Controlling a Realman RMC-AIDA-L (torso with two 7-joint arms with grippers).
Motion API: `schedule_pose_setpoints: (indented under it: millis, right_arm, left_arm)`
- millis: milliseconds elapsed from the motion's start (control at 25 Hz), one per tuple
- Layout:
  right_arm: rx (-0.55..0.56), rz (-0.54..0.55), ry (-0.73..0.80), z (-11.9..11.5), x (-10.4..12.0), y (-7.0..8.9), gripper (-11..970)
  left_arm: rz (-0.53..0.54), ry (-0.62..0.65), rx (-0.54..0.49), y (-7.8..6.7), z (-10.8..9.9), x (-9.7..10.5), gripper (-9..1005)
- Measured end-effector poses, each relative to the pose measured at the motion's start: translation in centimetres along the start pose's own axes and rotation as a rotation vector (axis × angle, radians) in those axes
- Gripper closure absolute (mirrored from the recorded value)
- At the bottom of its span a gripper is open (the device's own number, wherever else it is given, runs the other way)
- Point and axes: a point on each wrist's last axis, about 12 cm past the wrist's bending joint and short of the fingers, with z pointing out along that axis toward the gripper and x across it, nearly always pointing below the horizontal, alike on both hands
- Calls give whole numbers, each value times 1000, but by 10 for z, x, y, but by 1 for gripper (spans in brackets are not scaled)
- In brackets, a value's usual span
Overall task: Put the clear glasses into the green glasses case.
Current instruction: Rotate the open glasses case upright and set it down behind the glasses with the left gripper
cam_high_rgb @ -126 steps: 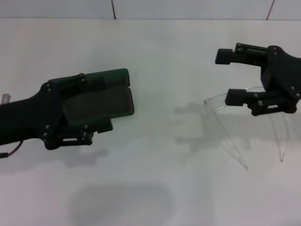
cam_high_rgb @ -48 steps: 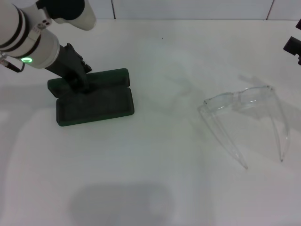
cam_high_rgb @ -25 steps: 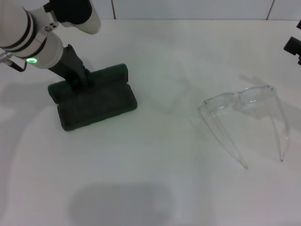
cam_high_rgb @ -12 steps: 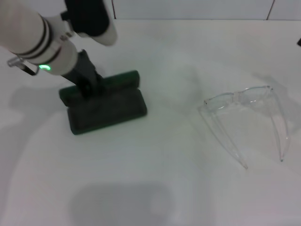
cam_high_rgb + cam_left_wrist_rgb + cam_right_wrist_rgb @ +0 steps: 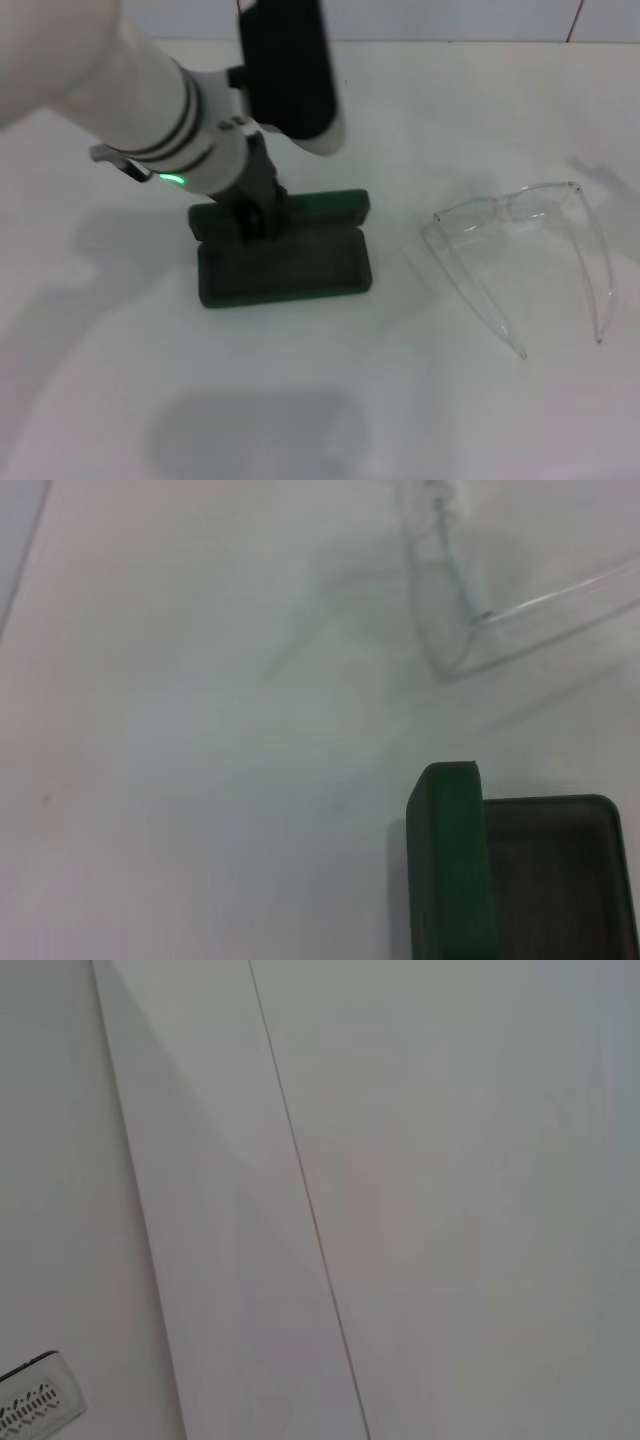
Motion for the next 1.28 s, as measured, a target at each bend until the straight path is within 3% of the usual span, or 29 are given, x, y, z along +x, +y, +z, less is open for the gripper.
schedule_pose_setpoints:
  millis: [440, 1280]
  right_arm:
    - [12, -7, 3, -6, 3, 2, 97]
    - [30, -23, -6, -8, 5, 3, 100]
  left_arm:
    - [87, -44, 11, -17, 6, -43, 769]
    - [112, -146, -12, -17, 20, -73, 752]
